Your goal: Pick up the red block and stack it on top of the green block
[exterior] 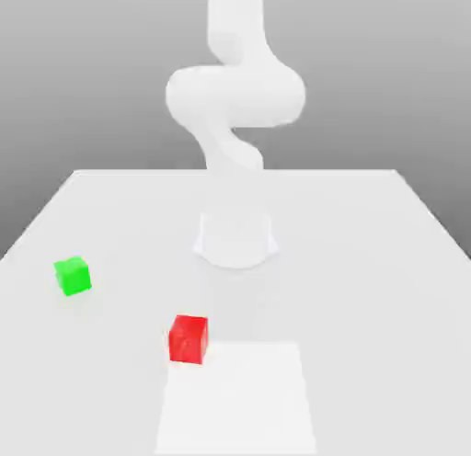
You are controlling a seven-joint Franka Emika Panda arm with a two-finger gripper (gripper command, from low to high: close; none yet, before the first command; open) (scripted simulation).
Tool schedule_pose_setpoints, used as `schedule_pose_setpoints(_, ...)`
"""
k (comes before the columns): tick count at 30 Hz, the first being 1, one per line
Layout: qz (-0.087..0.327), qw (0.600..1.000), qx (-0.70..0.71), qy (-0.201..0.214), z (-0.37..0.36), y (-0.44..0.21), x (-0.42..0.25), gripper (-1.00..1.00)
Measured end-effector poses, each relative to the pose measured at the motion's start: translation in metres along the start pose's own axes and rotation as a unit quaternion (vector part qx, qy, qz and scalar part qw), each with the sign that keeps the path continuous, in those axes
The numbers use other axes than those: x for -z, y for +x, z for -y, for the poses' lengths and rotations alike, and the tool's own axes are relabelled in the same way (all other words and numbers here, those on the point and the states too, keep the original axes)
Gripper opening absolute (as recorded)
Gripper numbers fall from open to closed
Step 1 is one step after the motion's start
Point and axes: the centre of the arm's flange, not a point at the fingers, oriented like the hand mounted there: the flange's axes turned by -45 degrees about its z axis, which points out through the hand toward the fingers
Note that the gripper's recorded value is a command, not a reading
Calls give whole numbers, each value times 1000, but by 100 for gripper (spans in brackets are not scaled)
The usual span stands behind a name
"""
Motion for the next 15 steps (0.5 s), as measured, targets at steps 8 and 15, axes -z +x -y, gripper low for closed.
schedule_pose_setpoints(8, 148, 989, -18, -24, -32, -101, -177, 0)
schedule_pose_setpoints(15, 288, 956, -48, -27, -59, -255, -278, 0)
